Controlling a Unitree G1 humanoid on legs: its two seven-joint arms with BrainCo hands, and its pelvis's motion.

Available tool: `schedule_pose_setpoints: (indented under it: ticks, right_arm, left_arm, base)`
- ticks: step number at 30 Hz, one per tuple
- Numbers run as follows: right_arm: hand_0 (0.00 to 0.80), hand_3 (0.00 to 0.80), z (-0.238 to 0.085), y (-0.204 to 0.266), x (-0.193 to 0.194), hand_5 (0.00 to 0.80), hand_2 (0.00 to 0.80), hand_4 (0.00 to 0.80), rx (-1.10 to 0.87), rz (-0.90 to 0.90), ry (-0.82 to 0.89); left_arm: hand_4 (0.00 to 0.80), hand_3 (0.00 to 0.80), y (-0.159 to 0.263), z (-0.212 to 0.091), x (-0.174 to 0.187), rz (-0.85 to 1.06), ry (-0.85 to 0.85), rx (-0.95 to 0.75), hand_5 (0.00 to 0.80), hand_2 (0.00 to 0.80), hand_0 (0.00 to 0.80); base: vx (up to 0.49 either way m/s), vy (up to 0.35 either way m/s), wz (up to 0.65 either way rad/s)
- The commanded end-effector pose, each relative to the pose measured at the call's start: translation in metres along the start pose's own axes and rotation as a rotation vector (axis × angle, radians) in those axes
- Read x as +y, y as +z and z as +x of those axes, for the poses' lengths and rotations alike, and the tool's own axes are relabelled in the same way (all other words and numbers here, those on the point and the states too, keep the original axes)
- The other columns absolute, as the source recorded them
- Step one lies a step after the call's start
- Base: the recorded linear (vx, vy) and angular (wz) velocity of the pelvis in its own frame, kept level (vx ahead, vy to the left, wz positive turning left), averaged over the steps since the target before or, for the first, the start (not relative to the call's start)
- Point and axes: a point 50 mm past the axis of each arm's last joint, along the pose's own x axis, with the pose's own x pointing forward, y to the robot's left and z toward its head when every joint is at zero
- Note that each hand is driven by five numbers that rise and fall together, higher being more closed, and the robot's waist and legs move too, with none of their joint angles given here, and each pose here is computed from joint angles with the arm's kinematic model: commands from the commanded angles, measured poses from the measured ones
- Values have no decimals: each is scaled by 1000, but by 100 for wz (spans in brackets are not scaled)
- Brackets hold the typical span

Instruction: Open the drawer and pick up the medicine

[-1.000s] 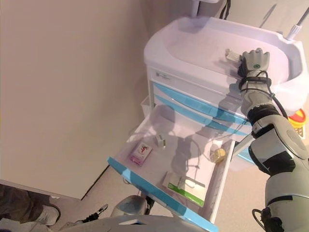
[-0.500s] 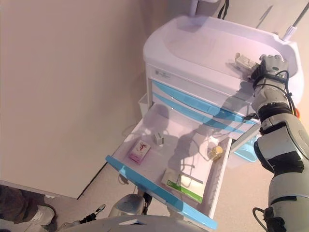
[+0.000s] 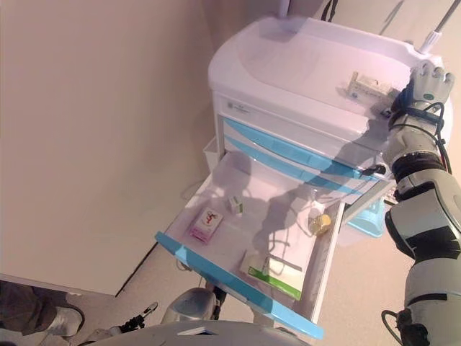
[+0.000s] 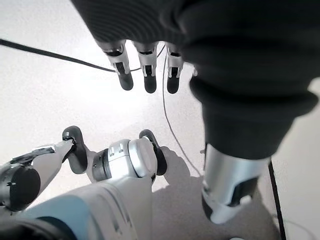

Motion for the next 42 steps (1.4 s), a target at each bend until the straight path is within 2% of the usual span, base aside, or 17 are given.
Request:
schedule_pose_setpoints:
  ticks: [1, 10, 14, 17, 22, 28, 29, 35, 39, 42]
  right_arm:
    - [0, 0, 24, 9, -89, 0, 0, 0, -56, 17, -340]
    - [0, 0, 4, 45, -176, 0, 0, 0, -302, 102, -623]
    - [0, 0, -14, 55, -196, 0, 0, 0, -391, 122, -662]
    - [0, 0, -22, 52, -196, 0, 0, 0, -414, 129, -623]
    - [0, 0, -23, 28, -173, 0, 0, 0, -345, 182, -444]
    - [0, 0, -34, -22, -117, 0, 0, 0, -242, 318, -202]
    - [0, 0, -38, -32, -107, 0, 0, 0, -223, 336, -161]
    - [0, 0, -76, -87, -38, 0, 0, 0, -95, 369, 63]
    - [0, 0, -100, -100, -10, 0, 0, 0, -58, 342, 310]
    - [0, 0, -120, -110, 14, 0, 0, 0, -13, 255, 664]
  left_arm:
    - [0, 0, -7, -2, 21, 37, 27, 34, 0, 0, 0]
    - [0, 0, -15, -3, 32, 69, -12, 41, 0, 0, 0]
    - [0, 0, -17, -2, 33, 84, -29, 30, 0, 0, 0]
    - [0, 0, -15, -2, 32, 110, -47, -3, 0, 0, 0]
    - [0, 0, 2, -4, 30, 183, -72, -112, 0, 0, 0]
    - [0, 0, 29, -9, 2, 452, -126, -256, 0, 0, 0]
    - [0, 0, 34, -11, -5, 491, -135, -284, 0, 0, 0]
    - [0, 0, 29, -14, 12, 745, -112, -348, 0, 0, 0]
    - [0, 0, 32, -15, 1, 939, -93, -356, 0, 0, 0]
    - [0, 0, 38, -18, -8, 1055, -89, -389, 0, 0, 0]
  base:
    - [-41, -21, -5]
    - [-60, -41, -16]
    - [-71, -43, -15]
    - [-75, -32, -14]
    - [-91, -40, -19]
    - [-90, -71, -26]
    - [-103, -94, -33]
    - [-150, -54, -33]
    - [-72, -30, -40]
    - [-62, -50, -29]
